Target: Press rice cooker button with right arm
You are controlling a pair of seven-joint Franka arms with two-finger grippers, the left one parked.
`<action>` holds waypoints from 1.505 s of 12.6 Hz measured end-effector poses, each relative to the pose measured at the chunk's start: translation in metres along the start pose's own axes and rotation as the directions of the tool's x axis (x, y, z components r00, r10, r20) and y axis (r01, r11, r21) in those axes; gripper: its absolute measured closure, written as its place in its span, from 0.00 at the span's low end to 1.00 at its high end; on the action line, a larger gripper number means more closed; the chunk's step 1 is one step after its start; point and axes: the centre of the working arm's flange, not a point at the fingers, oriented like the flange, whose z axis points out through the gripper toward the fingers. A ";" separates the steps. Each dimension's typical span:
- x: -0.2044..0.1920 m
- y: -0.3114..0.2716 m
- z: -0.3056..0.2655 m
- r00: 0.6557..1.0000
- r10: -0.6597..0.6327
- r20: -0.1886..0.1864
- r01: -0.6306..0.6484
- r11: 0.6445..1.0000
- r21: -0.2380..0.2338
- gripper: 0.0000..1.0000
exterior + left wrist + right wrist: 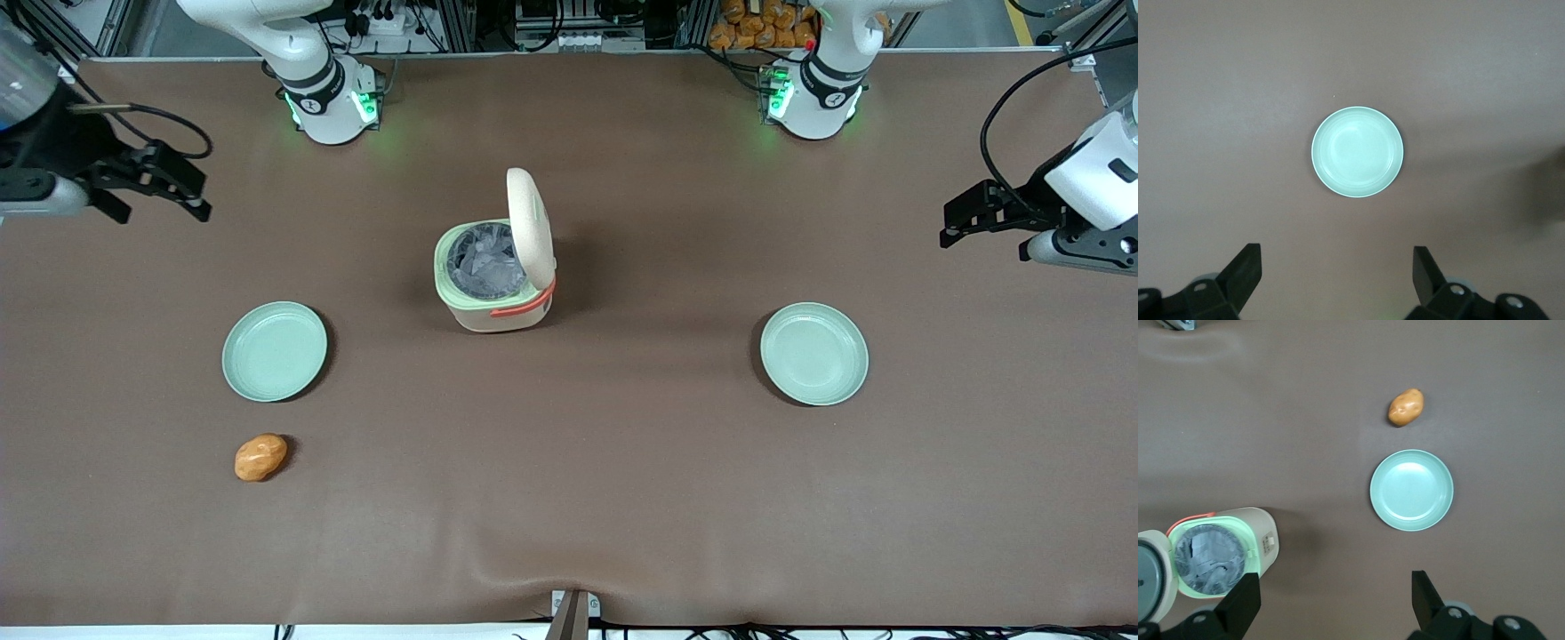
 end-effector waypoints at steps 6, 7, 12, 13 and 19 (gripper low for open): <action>-0.001 0.047 -0.012 1.000 -0.017 -0.015 0.017 1.000 -0.001 0.00; -0.002 0.051 -0.011 1.000 -0.022 -0.008 0.022 1.000 -0.001 0.00; -0.003 0.051 -0.008 0.999 -0.040 0.005 0.040 0.999 -0.001 0.00; -0.003 0.052 -0.008 0.999 -0.042 0.009 0.042 0.999 -0.002 0.00; -0.002 0.072 0.007 0.994 -0.098 0.049 0.099 0.995 -0.020 0.00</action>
